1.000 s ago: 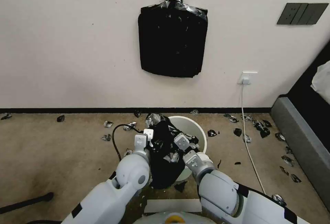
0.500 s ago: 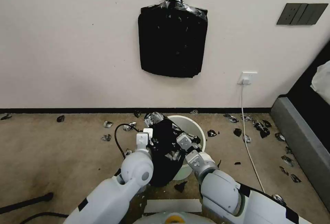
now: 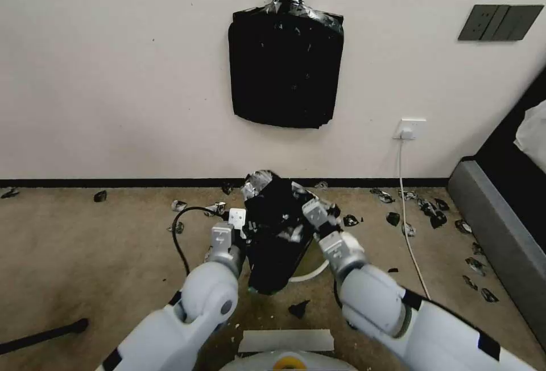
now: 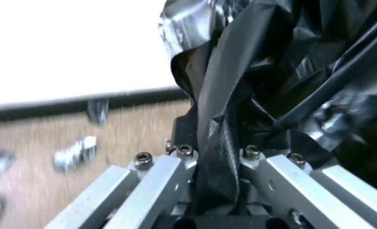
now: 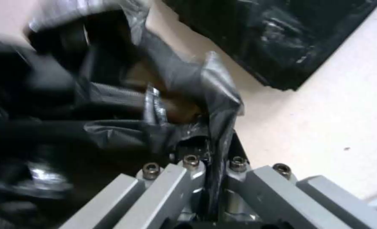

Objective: Place a trash bag onto the trash bin.

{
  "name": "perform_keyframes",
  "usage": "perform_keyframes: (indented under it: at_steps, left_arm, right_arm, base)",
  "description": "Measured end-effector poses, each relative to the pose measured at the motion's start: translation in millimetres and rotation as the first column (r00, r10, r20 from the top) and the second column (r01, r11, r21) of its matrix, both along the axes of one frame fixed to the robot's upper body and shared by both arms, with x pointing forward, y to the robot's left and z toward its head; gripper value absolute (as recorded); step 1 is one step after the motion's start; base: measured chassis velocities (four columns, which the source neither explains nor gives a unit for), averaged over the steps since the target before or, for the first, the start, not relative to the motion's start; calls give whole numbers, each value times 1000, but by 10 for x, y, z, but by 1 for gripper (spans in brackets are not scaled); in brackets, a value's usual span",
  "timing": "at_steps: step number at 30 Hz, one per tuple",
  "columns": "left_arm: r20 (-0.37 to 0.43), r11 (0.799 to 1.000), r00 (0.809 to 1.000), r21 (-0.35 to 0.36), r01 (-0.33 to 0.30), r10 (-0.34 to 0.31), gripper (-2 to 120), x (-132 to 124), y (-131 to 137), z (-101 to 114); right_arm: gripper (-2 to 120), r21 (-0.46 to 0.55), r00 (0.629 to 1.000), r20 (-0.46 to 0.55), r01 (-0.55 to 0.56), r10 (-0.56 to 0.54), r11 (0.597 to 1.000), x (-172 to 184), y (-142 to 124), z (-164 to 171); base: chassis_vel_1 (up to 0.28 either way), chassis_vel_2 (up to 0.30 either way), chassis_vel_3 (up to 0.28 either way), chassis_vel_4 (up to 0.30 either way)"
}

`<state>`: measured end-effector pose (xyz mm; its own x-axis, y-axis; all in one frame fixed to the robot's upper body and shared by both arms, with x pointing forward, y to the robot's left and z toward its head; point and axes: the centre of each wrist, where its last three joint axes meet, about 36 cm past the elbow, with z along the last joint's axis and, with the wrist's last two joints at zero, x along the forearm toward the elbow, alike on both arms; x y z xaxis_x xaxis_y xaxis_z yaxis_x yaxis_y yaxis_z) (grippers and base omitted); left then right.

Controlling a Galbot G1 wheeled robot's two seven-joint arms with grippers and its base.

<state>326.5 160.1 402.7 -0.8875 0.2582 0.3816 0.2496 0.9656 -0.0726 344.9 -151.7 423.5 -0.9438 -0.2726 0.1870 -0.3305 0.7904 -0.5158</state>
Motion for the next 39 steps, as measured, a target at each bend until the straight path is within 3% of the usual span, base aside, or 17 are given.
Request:
perform_keyframes:
  at_steps: [3,5,7,13,15,17,18,21,23,25,28,33,39]
  left_arm:
    - [129,998,990,21,56,-58,5,-164,168,-6]
    - [141,998,988,22,61,-63,5,-177,182,-5]
    - [210,994,972,42,99,-105,5,-257,266,40]
    - [261,989,954,52,140,-149,5,-369,356,41]
    - [323,983,929,13,185,-179,5,-412,392,5]
    - [337,981,923,6,195,-186,5,-413,401,-4]
    - [372,975,907,-20,222,-198,5,-413,435,-27]
    - [407,970,891,-45,237,-199,5,-401,485,-57]
    - [458,965,869,-81,249,-186,5,-371,583,-65]
    - [463,964,867,-87,250,-183,5,-368,595,-63]
    - [505,956,848,-136,259,-158,5,-349,672,-53]
    - [532,934,838,-223,277,-122,5,-355,697,-9]
    - [528,912,845,-300,279,-85,5,-390,684,51]
  right_arm:
    - [0,-10,1000,27,-8,9,1000,13,-99,131]
    - [0,-11,1000,28,-9,9,1000,12,-106,142]
    - [0,-18,999,44,-10,11,1000,-2,-191,247]
    - [0,-24,999,40,-13,14,1000,-62,-313,369]
    - [0,-40,1000,20,-19,20,999,-115,-413,416]
    - [0,-43,1000,17,-20,20,999,-122,-431,425]
    - [0,-46,1000,0,-25,25,999,-157,-480,460]
    - [0,-48,999,-23,-34,33,998,-218,-515,518]
    - [0,-45,997,-64,-35,33,998,-296,-565,585]
    - [0,-46,997,-67,-35,32,998,-301,-575,591]
    - [0,-69,996,-82,-33,27,997,-287,-680,581]
    - [0,-51,991,-124,-65,59,997,-253,-772,526]
    - [0,2,980,-168,-109,108,994,-279,-812,460]
  base:
    - [0,0,0,0]
    - [0,0,0,0]
    - [0,0,0,0]
    - [0,0,0,0]
    - [0,0,0,0]
    - [0,0,0,0]
    - [0,0,0,0]
    - [0,0,0,0]
    - [0,0,0,0]
    - [0,0,0,0]
    - [0,0,0,0]
    - [0,0,0,0]
    - [0,0,0,0]
